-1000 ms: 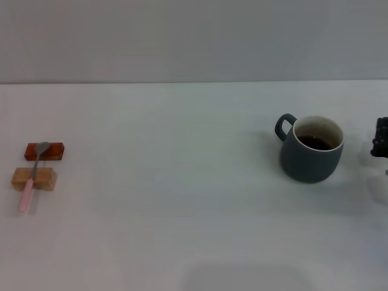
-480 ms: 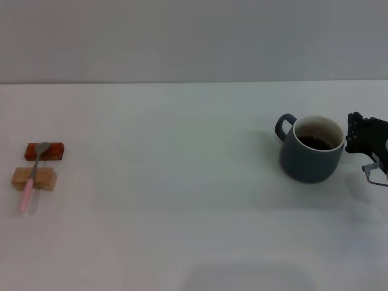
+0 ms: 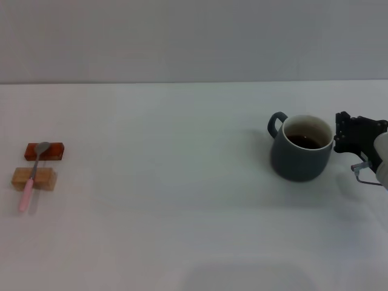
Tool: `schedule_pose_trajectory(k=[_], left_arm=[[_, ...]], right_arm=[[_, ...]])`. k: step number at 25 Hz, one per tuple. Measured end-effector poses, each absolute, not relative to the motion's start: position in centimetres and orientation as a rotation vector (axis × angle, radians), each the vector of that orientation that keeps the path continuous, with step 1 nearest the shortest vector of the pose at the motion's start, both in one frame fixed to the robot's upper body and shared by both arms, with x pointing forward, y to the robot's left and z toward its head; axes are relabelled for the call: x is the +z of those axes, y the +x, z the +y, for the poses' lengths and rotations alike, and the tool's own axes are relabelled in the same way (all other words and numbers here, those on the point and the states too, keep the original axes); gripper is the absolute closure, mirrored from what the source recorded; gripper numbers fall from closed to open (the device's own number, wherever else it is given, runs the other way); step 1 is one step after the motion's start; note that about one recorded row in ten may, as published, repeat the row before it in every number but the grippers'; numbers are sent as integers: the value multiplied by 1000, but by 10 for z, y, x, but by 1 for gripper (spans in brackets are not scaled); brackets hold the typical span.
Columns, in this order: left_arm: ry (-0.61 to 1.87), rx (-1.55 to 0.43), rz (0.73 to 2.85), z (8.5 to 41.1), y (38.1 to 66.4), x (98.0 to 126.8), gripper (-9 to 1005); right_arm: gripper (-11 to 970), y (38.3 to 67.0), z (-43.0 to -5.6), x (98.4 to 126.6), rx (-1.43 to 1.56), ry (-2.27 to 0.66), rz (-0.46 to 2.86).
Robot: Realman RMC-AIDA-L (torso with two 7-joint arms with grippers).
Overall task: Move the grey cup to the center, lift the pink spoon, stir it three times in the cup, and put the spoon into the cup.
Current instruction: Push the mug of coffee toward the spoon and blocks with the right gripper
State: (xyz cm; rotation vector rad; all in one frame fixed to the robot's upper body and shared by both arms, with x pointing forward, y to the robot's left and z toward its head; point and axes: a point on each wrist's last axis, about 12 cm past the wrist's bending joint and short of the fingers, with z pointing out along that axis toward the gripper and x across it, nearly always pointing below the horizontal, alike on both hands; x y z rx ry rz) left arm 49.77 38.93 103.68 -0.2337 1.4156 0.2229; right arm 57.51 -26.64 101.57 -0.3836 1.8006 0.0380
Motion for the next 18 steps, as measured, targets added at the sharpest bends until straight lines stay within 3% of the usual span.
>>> schedule_pose_trajectory(k=[18], left_arm=[[-233,224,1412,390,499,1038,158]], right_arm=[[923,580,-233,1026,111,-508,1778]])
